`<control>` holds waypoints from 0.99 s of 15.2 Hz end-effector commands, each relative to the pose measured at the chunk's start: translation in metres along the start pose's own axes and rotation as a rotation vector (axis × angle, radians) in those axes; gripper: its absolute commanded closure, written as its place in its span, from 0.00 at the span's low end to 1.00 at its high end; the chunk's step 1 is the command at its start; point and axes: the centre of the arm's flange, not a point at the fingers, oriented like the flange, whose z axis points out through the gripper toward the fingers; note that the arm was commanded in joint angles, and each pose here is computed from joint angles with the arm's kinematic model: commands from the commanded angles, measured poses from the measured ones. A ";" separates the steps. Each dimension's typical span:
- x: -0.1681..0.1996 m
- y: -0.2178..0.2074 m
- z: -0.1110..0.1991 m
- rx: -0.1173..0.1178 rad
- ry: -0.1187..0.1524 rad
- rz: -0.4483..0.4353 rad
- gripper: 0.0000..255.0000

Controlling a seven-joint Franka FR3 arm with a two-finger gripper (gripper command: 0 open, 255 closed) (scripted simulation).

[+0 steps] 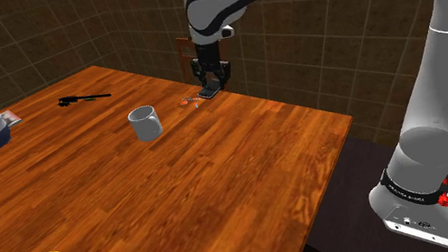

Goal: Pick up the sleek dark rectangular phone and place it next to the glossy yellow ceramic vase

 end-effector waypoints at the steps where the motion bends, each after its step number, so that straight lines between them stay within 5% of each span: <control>1: -0.025 0.001 0.002 0.000 0.000 0.001 1.00; 15: -0.209 0.018 0.006 0.000 0.000 0.001 1.00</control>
